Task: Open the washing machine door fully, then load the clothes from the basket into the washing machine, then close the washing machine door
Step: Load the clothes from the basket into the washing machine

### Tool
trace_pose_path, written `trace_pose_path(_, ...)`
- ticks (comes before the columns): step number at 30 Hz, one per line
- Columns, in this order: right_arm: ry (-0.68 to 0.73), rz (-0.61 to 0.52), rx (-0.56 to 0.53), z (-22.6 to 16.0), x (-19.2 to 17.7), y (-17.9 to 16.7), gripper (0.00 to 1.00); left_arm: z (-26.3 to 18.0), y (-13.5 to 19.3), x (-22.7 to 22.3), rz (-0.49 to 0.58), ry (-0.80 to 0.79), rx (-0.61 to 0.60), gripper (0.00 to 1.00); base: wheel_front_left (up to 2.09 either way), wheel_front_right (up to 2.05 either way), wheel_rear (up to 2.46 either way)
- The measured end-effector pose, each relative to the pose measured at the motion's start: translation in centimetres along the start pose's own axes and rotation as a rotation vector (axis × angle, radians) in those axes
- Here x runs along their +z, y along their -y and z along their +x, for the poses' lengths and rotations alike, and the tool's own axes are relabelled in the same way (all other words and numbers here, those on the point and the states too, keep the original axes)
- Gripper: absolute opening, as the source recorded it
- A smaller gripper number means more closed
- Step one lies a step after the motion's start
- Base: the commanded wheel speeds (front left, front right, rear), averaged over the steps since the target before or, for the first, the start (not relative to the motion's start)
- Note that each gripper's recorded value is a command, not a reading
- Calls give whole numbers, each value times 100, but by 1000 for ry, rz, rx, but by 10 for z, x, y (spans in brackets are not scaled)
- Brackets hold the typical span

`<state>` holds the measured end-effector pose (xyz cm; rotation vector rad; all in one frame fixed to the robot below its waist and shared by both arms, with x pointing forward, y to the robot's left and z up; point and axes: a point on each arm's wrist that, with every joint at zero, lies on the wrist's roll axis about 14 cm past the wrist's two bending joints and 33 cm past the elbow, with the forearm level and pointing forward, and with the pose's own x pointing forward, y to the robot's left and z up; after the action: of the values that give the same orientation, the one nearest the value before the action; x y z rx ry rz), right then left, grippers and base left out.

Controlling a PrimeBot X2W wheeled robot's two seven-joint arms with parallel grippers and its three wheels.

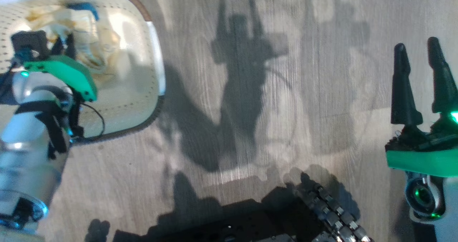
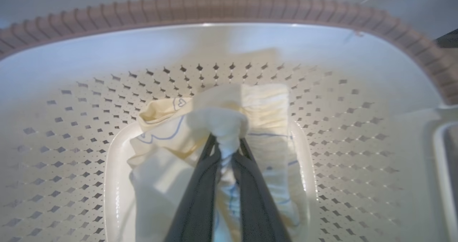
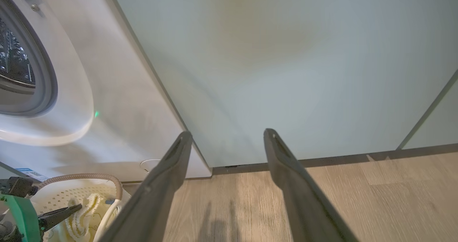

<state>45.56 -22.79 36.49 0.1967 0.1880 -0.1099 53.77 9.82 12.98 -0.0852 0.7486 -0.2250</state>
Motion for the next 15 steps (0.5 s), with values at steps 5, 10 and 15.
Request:
trace_pose_path(5, 35, -11, 15, 1, 12, -5, 100, -21, 3, 23, -11, 74, 4, 0, 0, 0, 0)
trace_pose_path(10, 51, -13, 24, -7, 22, -10, 100, -51, 0, 60, -16, 186, 33, 0, 0, 0, 0)
trace_pose_path(15, 73, -8, 32, -16, 33, -14, 100, -88, 4, 107, -36, 335, 44, 0, 0, 0, 0)
